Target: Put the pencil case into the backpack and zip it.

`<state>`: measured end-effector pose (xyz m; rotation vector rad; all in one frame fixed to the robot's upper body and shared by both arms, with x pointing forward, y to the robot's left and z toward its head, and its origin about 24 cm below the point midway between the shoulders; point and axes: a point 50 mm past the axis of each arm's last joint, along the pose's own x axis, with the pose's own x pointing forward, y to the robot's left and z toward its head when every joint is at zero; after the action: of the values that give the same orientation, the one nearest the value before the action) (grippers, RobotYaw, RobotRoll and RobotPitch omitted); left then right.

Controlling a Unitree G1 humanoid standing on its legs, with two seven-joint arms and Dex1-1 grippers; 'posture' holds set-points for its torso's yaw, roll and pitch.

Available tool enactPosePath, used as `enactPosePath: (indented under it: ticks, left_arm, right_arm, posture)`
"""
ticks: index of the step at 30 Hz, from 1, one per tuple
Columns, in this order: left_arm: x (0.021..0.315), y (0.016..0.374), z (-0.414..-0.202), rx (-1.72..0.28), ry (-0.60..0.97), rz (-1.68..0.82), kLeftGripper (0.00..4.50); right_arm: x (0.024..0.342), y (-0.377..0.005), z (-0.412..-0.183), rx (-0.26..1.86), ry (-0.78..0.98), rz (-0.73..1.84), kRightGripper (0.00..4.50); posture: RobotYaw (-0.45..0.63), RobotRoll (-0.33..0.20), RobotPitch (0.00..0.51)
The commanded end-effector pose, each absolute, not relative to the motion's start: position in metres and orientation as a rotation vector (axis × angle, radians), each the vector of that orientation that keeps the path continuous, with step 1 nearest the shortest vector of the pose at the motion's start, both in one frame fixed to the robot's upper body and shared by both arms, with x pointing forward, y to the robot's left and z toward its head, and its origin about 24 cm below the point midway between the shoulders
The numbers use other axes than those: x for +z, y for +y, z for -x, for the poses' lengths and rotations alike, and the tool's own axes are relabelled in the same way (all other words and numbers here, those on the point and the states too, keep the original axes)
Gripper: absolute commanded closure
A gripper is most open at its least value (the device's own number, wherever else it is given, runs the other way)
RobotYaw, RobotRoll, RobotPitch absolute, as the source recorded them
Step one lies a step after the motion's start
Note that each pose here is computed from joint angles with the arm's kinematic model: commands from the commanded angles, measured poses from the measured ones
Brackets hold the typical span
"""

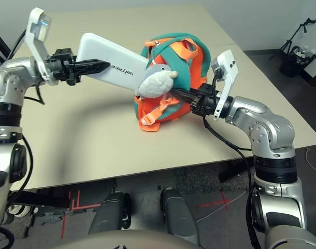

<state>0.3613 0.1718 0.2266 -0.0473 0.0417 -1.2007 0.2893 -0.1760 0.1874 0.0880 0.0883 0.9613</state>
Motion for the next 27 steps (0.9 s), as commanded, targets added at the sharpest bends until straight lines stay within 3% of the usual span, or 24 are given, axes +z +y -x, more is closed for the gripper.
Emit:
enactPosePath:
  ticks: [1,14,23,27]
  left_arm:
    - [0.236,0.159,-0.365,-1.216,-0.016,0.016,3.17]
    - [0.205,0.105,-0.372,-1.222,-0.004,0.056,3.17]
    - [0.216,0.130,-0.367,-1.175,0.044,0.084,0.00]
    - [0.234,0.152,-0.360,-1.152,-0.022,0.112,0.00]
  right_arm:
    - [0.192,-0.177,-0.291,0.963,0.065,-0.068,4.40]
    - [0.191,-0.177,-0.291,0.948,0.066,-0.056,4.40]
    - [0.190,-0.177,-0.291,0.946,0.072,-0.053,4.40]
    - [0.188,-0.177,-0.292,0.952,0.079,-0.051,4.40]
  posture:
    - [-0.09,0.000,0.055]
    - [-0.11,0.000,0.071]
    - [-0.10,0.000,0.078]
    - [-0.09,0.000,0.072]
